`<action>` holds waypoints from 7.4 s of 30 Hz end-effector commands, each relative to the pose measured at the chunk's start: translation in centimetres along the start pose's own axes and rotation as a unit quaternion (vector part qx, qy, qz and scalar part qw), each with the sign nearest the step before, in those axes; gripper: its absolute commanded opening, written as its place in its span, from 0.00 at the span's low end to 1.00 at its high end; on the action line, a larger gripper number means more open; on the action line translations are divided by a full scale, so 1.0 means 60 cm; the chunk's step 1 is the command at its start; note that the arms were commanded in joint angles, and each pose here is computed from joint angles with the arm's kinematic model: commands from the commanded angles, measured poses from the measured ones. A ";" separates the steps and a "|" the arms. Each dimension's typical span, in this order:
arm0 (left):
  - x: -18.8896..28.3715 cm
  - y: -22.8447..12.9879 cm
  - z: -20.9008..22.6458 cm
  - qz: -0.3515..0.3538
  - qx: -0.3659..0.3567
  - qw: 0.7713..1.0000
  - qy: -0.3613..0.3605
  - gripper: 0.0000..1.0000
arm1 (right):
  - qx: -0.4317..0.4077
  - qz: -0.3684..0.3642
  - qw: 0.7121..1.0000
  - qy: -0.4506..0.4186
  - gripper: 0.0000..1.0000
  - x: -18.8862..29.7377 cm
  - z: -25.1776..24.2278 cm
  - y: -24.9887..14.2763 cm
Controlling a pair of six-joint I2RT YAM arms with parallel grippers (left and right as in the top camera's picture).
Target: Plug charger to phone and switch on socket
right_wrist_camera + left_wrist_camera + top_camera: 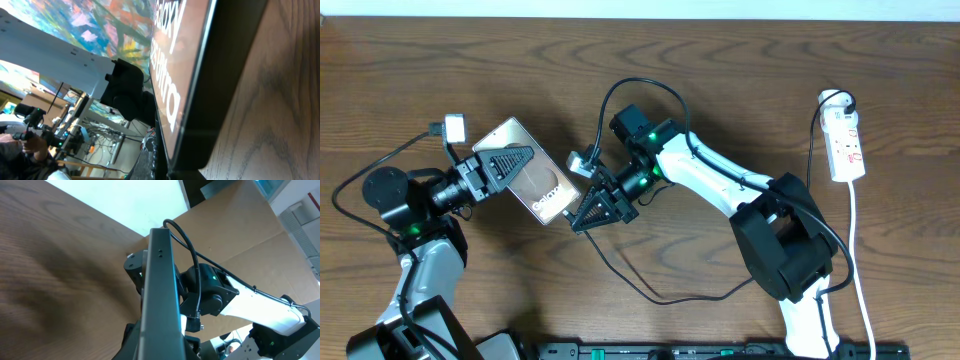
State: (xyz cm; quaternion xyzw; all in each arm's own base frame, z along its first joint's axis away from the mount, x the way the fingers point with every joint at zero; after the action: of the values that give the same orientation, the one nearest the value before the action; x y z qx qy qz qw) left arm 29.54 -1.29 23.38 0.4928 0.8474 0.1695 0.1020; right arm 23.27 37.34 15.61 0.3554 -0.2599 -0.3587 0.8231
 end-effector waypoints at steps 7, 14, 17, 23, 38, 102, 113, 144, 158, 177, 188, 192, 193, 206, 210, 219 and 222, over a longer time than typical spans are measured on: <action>-0.002 -0.002 -0.004 0.005 -0.007 1.000 -0.002 0.07 | 0.014 -0.010 1.000 0.005 0.01 0.004 -0.002 0.006; -0.002 -0.002 -0.004 0.005 -0.007 1.000 -0.002 0.07 | 0.018 -0.014 1.000 0.009 0.01 0.004 -0.001 0.008; -0.002 -0.002 -0.004 0.005 -0.007 1.000 -0.002 0.07 | 0.018 -0.014 1.000 0.009 0.01 0.004 -0.001 0.008; -0.002 -0.002 -0.004 0.005 -0.007 1.000 -0.002 0.07 | 0.018 -0.015 1.000 0.008 0.01 0.004 -0.002 0.010; -0.002 -0.002 -0.004 0.005 -0.007 1.000 -0.002 0.08 | 0.007 -0.017 1.000 0.005 0.01 0.004 -0.008 0.016; -0.002 -0.002 -0.004 0.005 -0.008 1.000 -0.002 0.07 | -0.045 -0.022 0.999 0.001 0.01 0.013 -0.012 0.018; -0.002 -0.002 -0.004 0.005 -0.008 1.000 -0.002 0.07 | -0.057 -0.021 0.998 -0.005 0.01 0.013 -0.017 0.021; -0.002 -0.006 -0.001 0.005 -0.005 1.000 -0.002 0.08 | -0.048 -0.022 0.998 -0.020 0.01 0.013 -0.032 0.034; -0.030 -0.026 -0.007 0.037 -0.029 0.999 -0.017 0.08 | -0.048 -0.029 0.998 -0.007 0.01 0.013 -0.026 0.037; -0.030 -0.026 -0.007 0.037 -0.030 0.999 -0.016 0.07 | -0.048 -0.030 0.998 -0.005 0.14 0.013 -0.026 0.037; -0.006 -0.011 0.000 0.010 -0.034 0.999 -0.004 0.08 | -0.048 -0.030 0.998 -0.005 0.48 0.013 -0.026 0.037; 0.003 -0.005 0.002 0.000 -0.034 0.999 0.001 0.07 | -0.048 -0.030 0.998 -0.005 0.57 0.013 -0.026 0.037; 0.005 -0.004 0.003 -0.002 -0.034 0.999 0.001 0.08 | -0.048 -0.029 0.998 -0.006 0.59 0.013 -0.026 0.037; 0.033 -0.002 0.041 -0.032 -0.033 0.999 0.018 0.07 | -0.051 -0.022 0.998 -0.021 0.76 0.013 -0.032 0.033; 0.048 -0.005 0.073 -0.047 0.006 0.999 0.024 0.08 | -0.051 -0.016 0.998 -0.033 0.86 0.014 -0.038 0.030; 0.061 -0.009 0.130 -0.064 0.072 0.995 0.031 0.07 | -0.055 -0.008 0.997 -0.047 0.96 0.015 -0.045 0.025; 0.066 -0.006 0.149 -0.077 0.088 0.992 0.038 0.07 | -0.056 -0.007 0.997 -0.049 0.96 0.015 -0.045 0.025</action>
State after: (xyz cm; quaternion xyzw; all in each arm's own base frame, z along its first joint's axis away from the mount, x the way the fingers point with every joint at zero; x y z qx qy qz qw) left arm 30.24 3.19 15.56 0.4332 0.8946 0.1020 0.0393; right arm 25.99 38.25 15.04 0.2873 -0.2736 -0.3968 0.8277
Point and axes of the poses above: each gripper's point midway between its finger pads, its own x axis back along the fingers, its own z axis along the line the jaws close on, y = z × x, the point moved 3 cm from there along x, back along the fingers, and after that the axes turned 9 degrees about x, right-handed, at the moved point
